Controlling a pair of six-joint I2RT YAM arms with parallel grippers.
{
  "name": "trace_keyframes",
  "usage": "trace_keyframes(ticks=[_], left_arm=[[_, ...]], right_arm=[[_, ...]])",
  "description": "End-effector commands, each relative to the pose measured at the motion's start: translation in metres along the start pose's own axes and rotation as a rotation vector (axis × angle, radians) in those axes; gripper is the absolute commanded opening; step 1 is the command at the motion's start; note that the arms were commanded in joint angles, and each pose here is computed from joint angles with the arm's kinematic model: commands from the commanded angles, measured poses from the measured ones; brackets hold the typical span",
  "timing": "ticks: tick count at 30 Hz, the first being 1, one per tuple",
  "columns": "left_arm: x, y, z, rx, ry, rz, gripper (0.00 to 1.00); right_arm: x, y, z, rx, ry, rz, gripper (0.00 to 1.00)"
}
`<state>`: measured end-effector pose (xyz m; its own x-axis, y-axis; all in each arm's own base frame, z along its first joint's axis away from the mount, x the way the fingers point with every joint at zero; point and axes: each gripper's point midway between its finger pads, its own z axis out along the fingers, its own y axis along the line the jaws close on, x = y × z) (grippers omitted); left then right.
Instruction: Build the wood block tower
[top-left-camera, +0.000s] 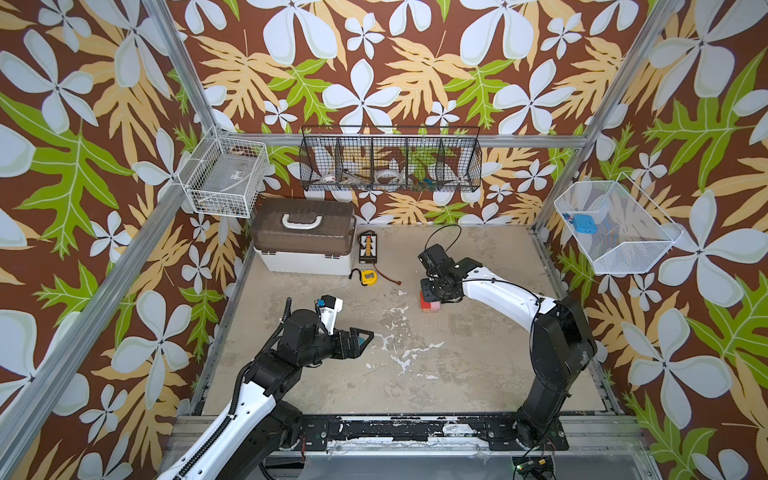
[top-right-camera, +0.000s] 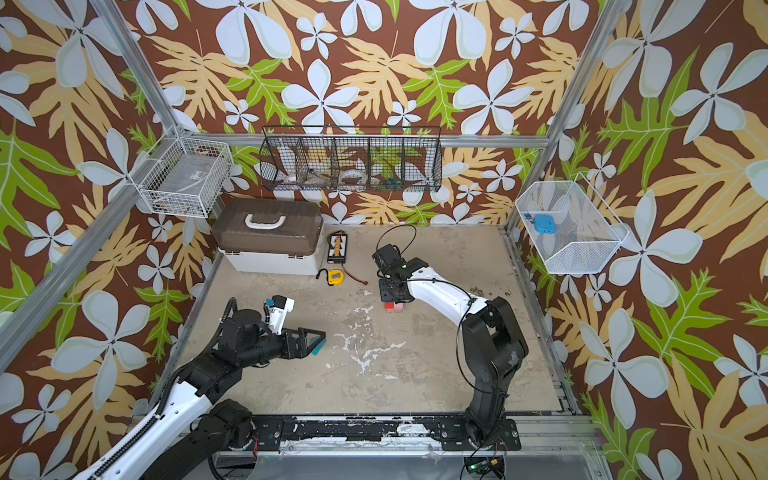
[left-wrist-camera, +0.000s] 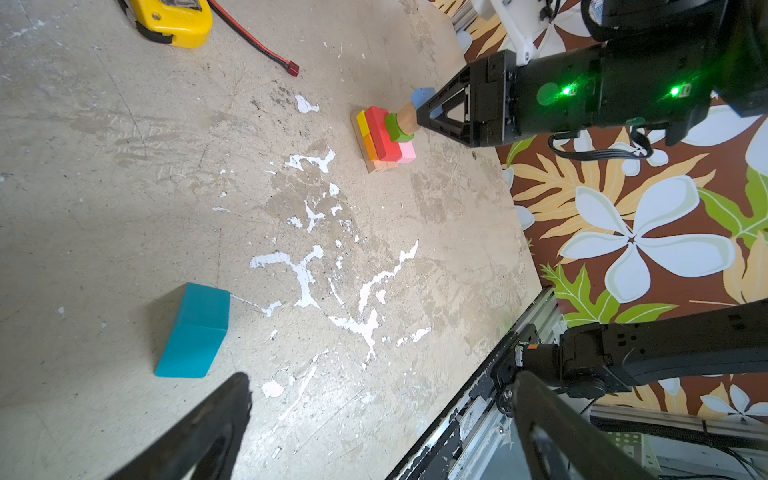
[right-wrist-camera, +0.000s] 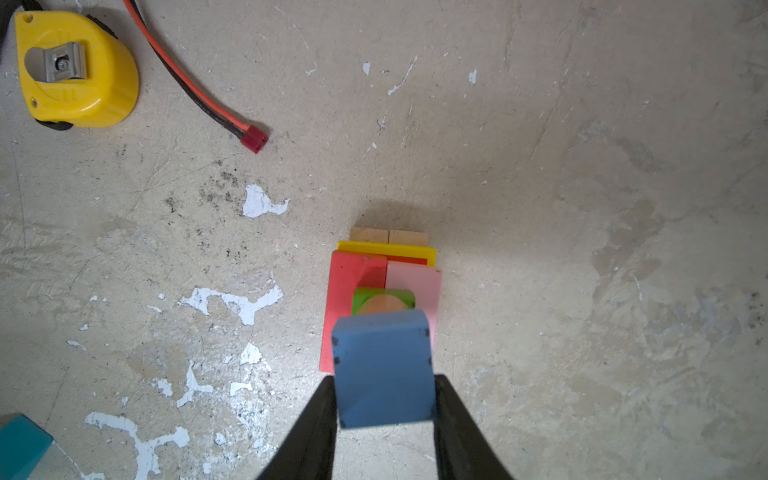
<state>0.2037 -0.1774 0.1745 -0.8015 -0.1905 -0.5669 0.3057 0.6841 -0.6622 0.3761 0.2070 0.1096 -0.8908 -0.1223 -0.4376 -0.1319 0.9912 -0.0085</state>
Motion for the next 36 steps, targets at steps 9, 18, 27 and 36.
trace_keyframes(ticks=[9,18,27,36], left_arm=[[-0.003,-0.003,0.0,0.013,-0.015,0.018,1.0],[-0.004,-0.003,0.0,0.012,-0.016,0.018,1.0],[-0.004,-0.003,0.0,0.013,-0.016,0.019,1.0],[-0.005,-0.002,0.0,0.007,-0.022,0.018,1.0]], right_arm=[[-0.001,0.001,-0.005,-0.01,-0.011,0.015,0.4],[-0.001,0.002,-0.006,-0.022,-0.013,0.018,0.4],[0.0,0.0,-0.007,-0.012,-0.013,0.017,0.4],[-0.014,-0.011,-0.05,0.025,-0.159,0.045,0.47]])
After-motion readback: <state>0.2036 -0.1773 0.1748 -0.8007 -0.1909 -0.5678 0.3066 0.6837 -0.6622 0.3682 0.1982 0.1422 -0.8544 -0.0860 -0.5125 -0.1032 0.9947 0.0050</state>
